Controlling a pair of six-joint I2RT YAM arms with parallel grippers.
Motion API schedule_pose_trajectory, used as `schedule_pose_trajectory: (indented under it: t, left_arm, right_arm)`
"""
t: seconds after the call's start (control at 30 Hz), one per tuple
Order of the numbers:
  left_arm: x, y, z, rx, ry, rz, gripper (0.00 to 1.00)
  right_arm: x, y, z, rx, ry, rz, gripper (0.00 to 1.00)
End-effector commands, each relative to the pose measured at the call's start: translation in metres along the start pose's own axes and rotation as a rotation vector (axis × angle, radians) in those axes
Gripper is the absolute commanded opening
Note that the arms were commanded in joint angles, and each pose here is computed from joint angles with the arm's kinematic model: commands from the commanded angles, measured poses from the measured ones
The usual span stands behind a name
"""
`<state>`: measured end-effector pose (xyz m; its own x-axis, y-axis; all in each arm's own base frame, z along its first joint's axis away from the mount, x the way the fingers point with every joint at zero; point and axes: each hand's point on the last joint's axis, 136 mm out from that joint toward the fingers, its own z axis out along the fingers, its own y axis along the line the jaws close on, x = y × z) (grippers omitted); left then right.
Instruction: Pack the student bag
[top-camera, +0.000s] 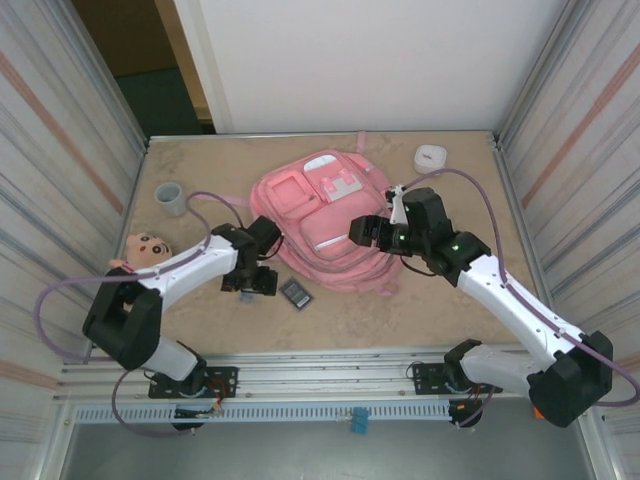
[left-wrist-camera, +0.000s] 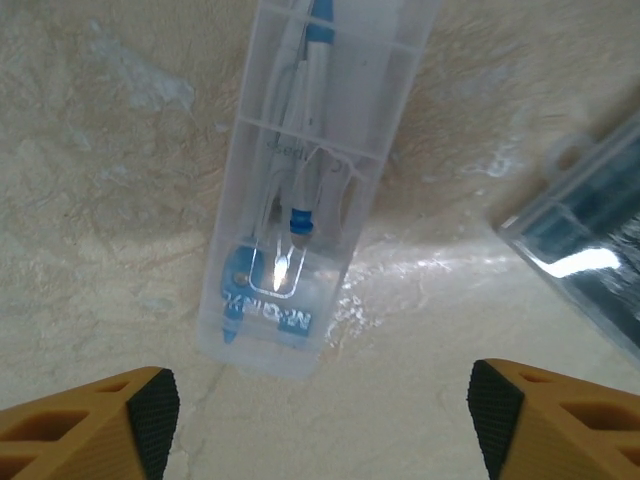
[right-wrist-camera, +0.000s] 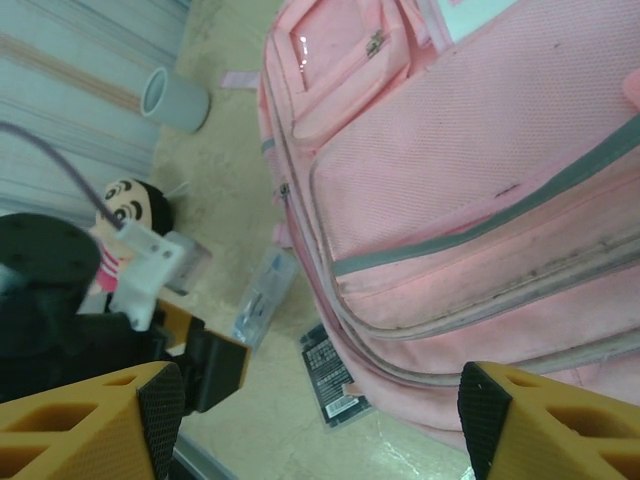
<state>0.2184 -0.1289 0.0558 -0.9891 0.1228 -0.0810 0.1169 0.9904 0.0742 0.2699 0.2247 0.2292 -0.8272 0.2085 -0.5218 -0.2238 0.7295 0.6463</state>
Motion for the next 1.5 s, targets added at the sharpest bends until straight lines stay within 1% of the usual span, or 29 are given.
schedule_pose_trajectory:
  t: [0.0, 0.03, 0.1, 0.17, 0.3, 0.43, 0.63, 0.73, 0.83, 0.9, 1.03, 1.13, 1.27, 1.4, 1.47]
  left_arm:
    - [-0.012, 0.002, 0.008, -0.033, -0.008, 0.039, 0.73]
    - [-0.014, 0.001, 0.012, -0.034, -0.001, 0.043, 0.7]
    - [-0.017, 0.001, 0.018, -0.038, 0.002, 0.045, 0.62]
    - [-0.018, 0.001, 0.023, -0.042, 0.006, 0.05, 0.57]
    - [-0.018, 0.006, 0.033, -0.05, 0.013, 0.035, 0.55]
    - [-0.016, 0.012, 0.038, -0.056, 0.02, 0.015, 0.58]
    - [-0.022, 0.013, 0.026, -0.028, -0.017, -0.006, 0.6]
    - [-0.032, 0.009, 0.004, 0.007, -0.077, -0.001, 0.73]
    - [-0.04, 0.015, -0.017, 0.006, -0.131, 0.004, 0.8]
    - [-0.042, 0.021, -0.021, 0.007, -0.136, -0.001, 0.83]
    - [-0.04, 0.037, -0.009, 0.018, -0.107, -0.027, 0.86]
    - [-0.034, 0.038, 0.004, 0.034, -0.068, -0.022, 0.86]
    - [-0.031, 0.034, 0.016, 0.049, -0.033, -0.005, 0.87]
    - [-0.034, 0.022, 0.022, 0.108, -0.037, -0.004, 0.88]
    - [-0.034, 0.02, 0.027, 0.114, -0.03, -0.003, 0.86]
  right_arm:
    - [0.004, -0.001, -0.003, 0.002, -0.016, -0.037, 0.73]
    - [0.004, -0.001, -0.004, 0.0, -0.017, -0.037, 0.73]
    - [0.006, -0.001, -0.005, 0.003, -0.016, -0.036, 0.73]
    - [0.006, -0.001, -0.006, 0.005, -0.016, -0.035, 0.73]
    - [0.006, 0.0, -0.009, 0.002, -0.023, -0.039, 0.73]
    - [0.005, 0.001, -0.01, -0.001, -0.028, -0.039, 0.72]
    - [0.005, 0.002, -0.009, -0.005, -0.027, -0.033, 0.72]
    - [0.005, 0.002, -0.009, -0.005, -0.028, -0.029, 0.72]
    - [0.005, 0.002, -0.008, -0.006, -0.026, -0.025, 0.72]
    - [0.005, 0.002, -0.007, -0.002, -0.028, -0.027, 0.72]
    - [0.005, 0.005, -0.004, -0.003, -0.022, -0.035, 0.72]
    - [0.008, 0.008, -0.002, -0.007, -0.009, -0.046, 0.72]
    - [0.012, 0.01, 0.0, -0.007, -0.008, -0.051, 0.72]
    - [0.012, 0.012, 0.004, -0.012, 0.002, -0.045, 0.72]
    - [0.011, 0.015, 0.006, -0.016, 0.015, -0.056, 0.72]
